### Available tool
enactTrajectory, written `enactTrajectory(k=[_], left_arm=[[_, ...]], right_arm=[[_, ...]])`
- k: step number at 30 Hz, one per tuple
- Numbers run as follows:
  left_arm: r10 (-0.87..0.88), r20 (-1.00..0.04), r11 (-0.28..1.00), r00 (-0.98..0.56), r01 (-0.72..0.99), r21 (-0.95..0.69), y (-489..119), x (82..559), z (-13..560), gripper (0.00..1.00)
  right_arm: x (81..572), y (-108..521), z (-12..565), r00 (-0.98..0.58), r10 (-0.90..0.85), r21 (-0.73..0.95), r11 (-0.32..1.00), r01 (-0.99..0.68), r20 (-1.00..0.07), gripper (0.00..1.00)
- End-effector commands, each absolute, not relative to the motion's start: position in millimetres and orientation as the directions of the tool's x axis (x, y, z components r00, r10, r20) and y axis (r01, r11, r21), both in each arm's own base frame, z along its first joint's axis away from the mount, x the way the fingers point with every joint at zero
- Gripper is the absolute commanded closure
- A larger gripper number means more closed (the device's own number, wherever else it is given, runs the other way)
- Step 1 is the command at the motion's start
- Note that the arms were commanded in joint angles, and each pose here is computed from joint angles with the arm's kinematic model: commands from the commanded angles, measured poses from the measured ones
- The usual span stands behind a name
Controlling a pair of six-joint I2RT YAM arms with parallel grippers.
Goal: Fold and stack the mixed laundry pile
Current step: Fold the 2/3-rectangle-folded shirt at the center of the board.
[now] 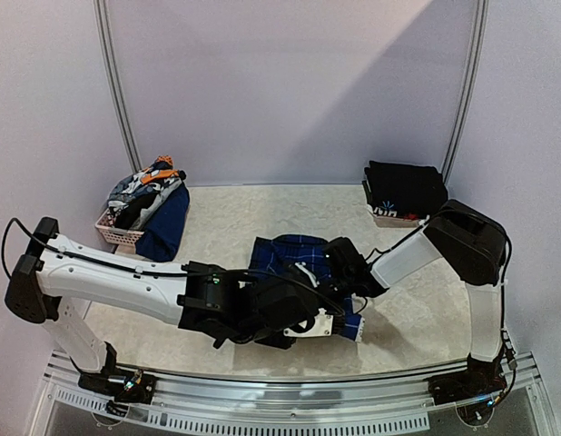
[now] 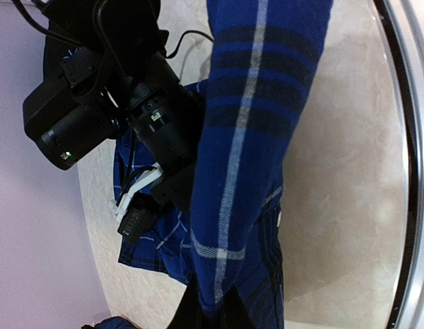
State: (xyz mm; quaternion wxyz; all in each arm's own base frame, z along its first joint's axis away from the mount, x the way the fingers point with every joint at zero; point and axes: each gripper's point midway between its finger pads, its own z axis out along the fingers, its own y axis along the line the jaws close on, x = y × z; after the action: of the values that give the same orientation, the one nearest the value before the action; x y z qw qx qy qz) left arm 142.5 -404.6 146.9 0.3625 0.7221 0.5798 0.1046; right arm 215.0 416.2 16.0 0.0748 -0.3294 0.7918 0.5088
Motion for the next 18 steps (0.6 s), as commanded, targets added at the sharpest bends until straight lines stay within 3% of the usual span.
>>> enactTrajectory(k=[1, 13, 18], left_arm=[[0.889, -0.331, 0.012, 0.317, 0.706, 0.708, -417, 164, 192, 1.0], [0.884, -0.318, 0.008, 0.343, 0.668, 0.744, -421, 200, 219, 1.0], [0.879, -0.334, 0.009, 0.34, 0.689, 0.725, -423, 218, 215, 1.0]], right_arm=[[202, 393, -23, -0.835, -0.451, 0.749, 0.423, -0.51, -0.314, 1.0], [176, 404, 11, -0.806, -0.474, 0.771, 0.341, -0.539, -0.354, 1.0], [183, 398, 13, -0.816, -0.446, 0.734, 0.399, -0.549, -0.368, 1.0]])
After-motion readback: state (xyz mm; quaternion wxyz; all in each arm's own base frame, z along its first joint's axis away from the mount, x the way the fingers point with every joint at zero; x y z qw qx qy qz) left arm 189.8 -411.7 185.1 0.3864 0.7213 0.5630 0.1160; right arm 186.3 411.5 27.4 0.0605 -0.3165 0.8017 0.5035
